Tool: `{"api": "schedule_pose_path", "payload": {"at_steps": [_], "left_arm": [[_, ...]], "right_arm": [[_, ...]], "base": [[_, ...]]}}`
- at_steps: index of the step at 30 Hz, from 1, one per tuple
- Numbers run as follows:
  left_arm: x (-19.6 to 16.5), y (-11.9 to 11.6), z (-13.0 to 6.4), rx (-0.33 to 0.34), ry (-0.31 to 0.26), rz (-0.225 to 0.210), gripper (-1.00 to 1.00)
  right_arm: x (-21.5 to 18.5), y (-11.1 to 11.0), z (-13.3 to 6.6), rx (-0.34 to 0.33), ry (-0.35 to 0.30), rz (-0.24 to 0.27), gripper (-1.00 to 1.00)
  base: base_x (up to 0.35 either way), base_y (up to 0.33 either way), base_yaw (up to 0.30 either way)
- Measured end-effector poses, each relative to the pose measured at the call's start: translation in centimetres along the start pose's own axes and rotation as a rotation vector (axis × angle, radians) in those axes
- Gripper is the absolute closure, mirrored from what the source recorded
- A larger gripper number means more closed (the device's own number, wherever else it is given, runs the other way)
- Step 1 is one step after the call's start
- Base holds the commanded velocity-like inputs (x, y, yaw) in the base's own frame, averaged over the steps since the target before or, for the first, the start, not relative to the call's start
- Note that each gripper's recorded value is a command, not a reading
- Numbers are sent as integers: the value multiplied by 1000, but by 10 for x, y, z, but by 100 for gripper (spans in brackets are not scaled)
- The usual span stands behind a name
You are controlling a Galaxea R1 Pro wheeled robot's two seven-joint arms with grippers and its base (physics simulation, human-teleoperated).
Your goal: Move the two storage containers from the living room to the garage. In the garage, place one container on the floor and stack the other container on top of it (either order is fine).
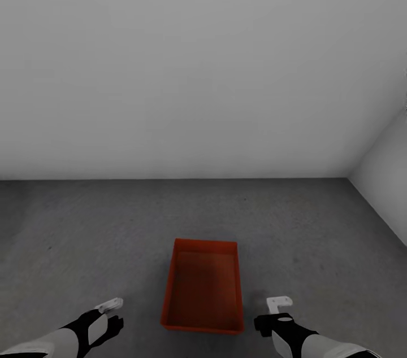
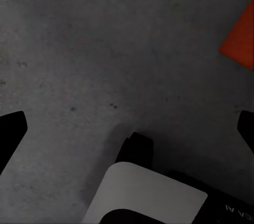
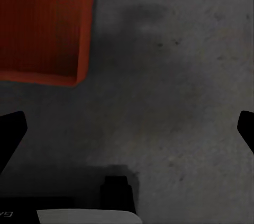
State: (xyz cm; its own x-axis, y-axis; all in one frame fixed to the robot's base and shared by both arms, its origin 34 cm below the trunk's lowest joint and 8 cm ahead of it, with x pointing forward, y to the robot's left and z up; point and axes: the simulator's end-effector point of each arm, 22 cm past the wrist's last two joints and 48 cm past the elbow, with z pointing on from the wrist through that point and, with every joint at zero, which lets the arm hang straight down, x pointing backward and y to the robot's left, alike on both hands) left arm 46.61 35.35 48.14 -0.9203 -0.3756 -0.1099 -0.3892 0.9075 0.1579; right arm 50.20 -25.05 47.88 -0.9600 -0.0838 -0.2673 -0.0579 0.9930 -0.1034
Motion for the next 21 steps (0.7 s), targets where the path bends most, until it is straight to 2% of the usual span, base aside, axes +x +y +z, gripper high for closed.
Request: {"api": "schedule_pose_path", "payload": {"at_steps": [10,21], "left_arm": [[3,3,-15,0,5,3,-100],[3,7,-31,-2,4,4,-100]], "right_arm": [[-4,-5,-15,5,-6,2,-100],[22,-5,-31,4,30,-1,-100]], "base": [[0,0,0],[0,0,0]]}}
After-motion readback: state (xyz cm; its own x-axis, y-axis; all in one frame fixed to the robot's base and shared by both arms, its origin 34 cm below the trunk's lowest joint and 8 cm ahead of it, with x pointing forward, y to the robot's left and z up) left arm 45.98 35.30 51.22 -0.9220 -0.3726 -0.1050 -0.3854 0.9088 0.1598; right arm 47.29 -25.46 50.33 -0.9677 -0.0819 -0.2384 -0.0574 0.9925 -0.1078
